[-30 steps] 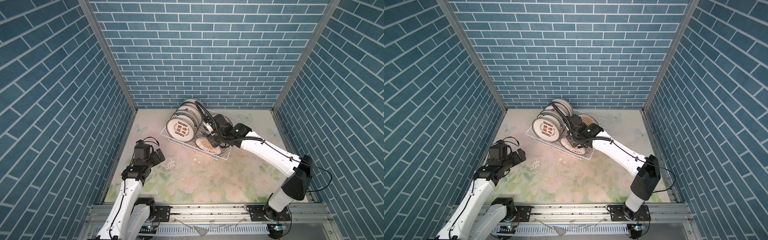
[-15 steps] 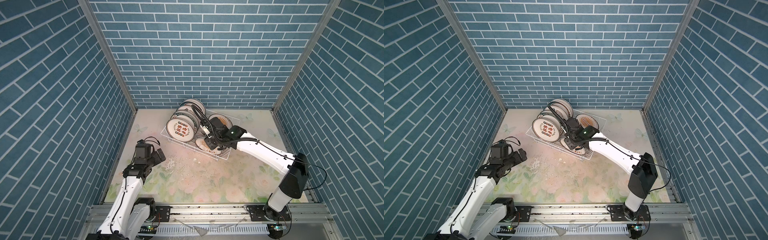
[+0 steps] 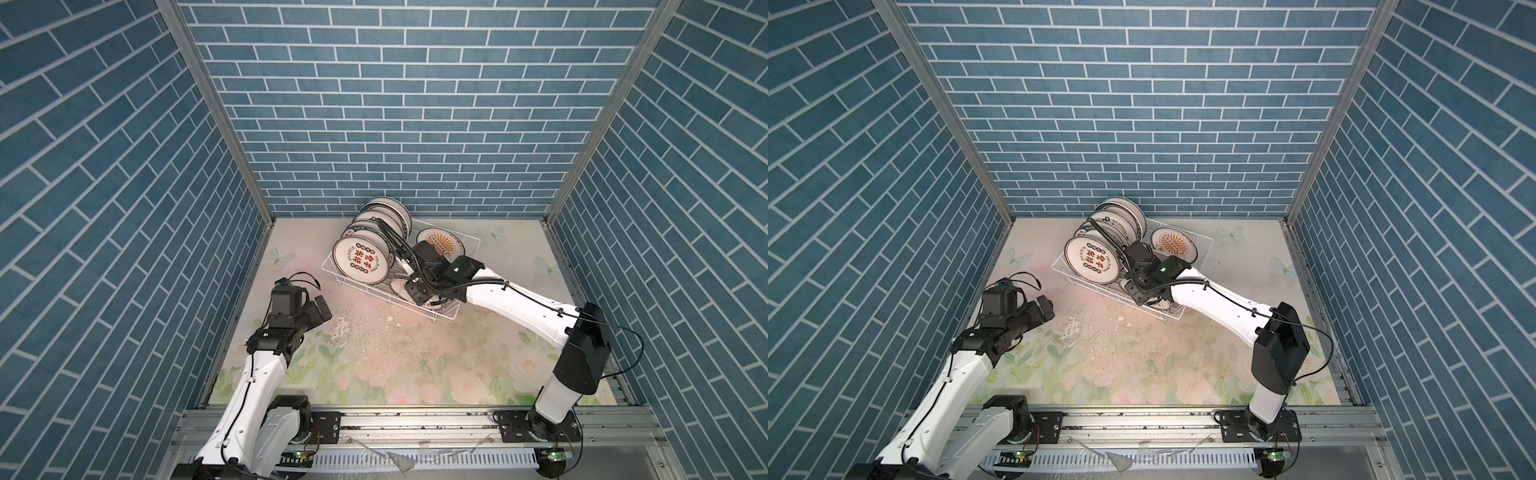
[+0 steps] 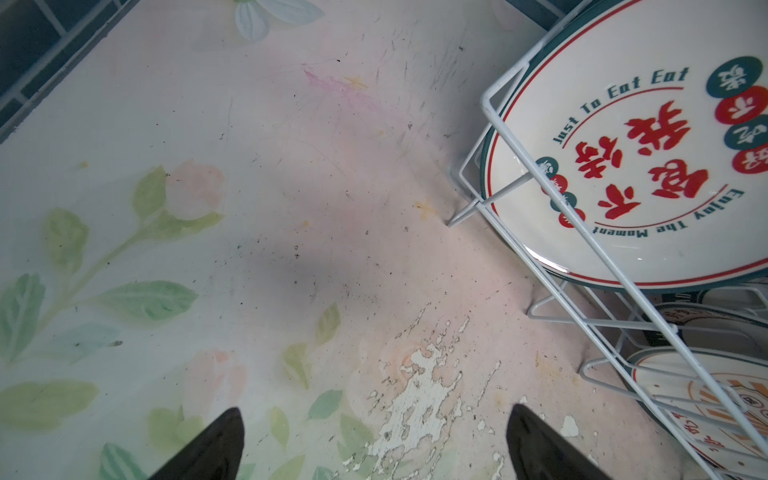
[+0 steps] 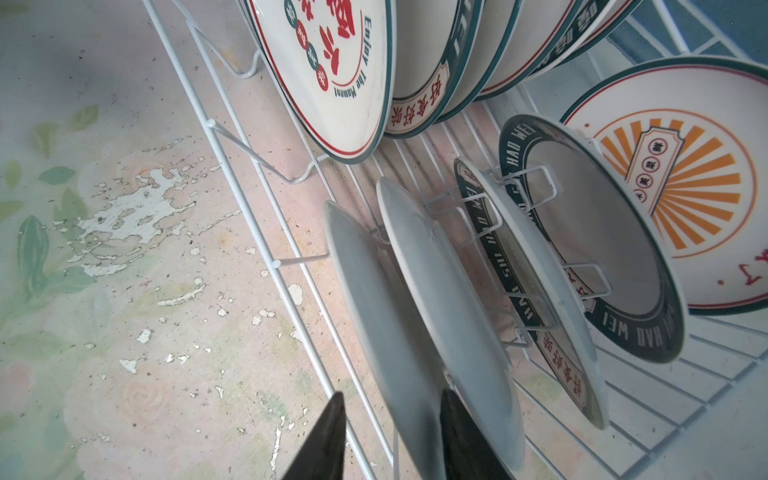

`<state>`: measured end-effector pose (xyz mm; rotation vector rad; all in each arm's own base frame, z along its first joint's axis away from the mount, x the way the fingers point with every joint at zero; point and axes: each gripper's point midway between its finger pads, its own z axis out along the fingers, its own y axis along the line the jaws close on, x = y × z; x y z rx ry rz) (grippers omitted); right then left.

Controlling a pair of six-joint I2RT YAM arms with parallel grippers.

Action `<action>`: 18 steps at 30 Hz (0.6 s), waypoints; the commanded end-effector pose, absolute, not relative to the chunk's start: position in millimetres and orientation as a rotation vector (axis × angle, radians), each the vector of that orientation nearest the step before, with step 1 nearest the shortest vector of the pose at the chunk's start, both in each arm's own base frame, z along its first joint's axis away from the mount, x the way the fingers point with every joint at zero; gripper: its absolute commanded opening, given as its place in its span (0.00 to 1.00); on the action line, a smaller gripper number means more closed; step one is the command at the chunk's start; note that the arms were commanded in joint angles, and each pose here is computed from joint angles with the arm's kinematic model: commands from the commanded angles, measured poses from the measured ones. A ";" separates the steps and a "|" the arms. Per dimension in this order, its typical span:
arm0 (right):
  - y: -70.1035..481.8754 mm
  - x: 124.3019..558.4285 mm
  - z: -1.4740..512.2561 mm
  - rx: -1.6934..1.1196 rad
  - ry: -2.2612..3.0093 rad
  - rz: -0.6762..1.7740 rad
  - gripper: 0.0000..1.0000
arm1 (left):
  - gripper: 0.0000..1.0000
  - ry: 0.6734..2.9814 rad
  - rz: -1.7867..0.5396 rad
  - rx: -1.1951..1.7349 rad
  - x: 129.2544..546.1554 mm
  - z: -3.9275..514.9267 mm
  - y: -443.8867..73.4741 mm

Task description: Unload the plates from the dish rack

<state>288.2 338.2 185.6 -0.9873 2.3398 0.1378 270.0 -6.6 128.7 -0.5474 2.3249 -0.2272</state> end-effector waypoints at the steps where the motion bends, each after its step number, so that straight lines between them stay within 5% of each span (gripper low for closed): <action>1: 337.6 282.5 171.2 -0.968 2.381 0.144 0.38 | 0.99 2.340 -0.213 -0.533 267.5 122.0 -6.5; 18: 328.6 298.4 144.9 -1.019 2.360 -0.053 0.25 | 0.99 2.340 -0.204 -0.534 266.0 121.0 -5.2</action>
